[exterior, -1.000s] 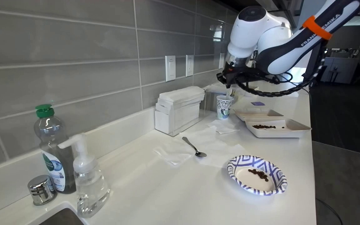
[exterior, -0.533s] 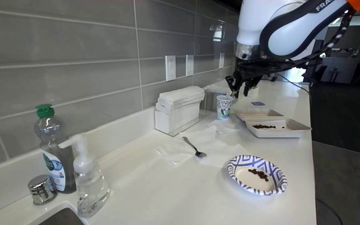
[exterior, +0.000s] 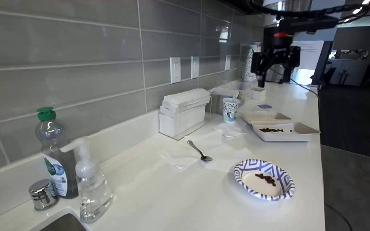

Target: Pick up the straw and put it in the cup

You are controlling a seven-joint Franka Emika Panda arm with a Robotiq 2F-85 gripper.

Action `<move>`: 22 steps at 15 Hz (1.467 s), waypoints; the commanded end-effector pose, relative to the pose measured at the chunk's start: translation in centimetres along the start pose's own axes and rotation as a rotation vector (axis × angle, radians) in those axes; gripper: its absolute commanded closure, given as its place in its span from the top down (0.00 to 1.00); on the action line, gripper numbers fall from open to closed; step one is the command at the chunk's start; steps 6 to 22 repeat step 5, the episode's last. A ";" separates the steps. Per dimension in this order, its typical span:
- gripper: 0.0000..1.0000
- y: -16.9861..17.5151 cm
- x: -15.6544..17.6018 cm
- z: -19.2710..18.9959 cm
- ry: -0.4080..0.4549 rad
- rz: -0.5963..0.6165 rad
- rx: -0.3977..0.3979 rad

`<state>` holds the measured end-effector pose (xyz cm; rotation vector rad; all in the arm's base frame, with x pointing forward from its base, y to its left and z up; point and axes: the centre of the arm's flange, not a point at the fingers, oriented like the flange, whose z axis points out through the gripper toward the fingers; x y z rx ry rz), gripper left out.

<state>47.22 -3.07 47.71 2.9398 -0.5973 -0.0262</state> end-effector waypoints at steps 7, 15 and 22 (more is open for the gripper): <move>1.00 0.8 -1.0 -1.6 -0.015 -0.016 0.000; 1.00 0.8 -1.0 -1.6 -0.015 -0.016 0.000; 1.00 0.8 -1.0 -1.6 -0.015 -0.016 0.000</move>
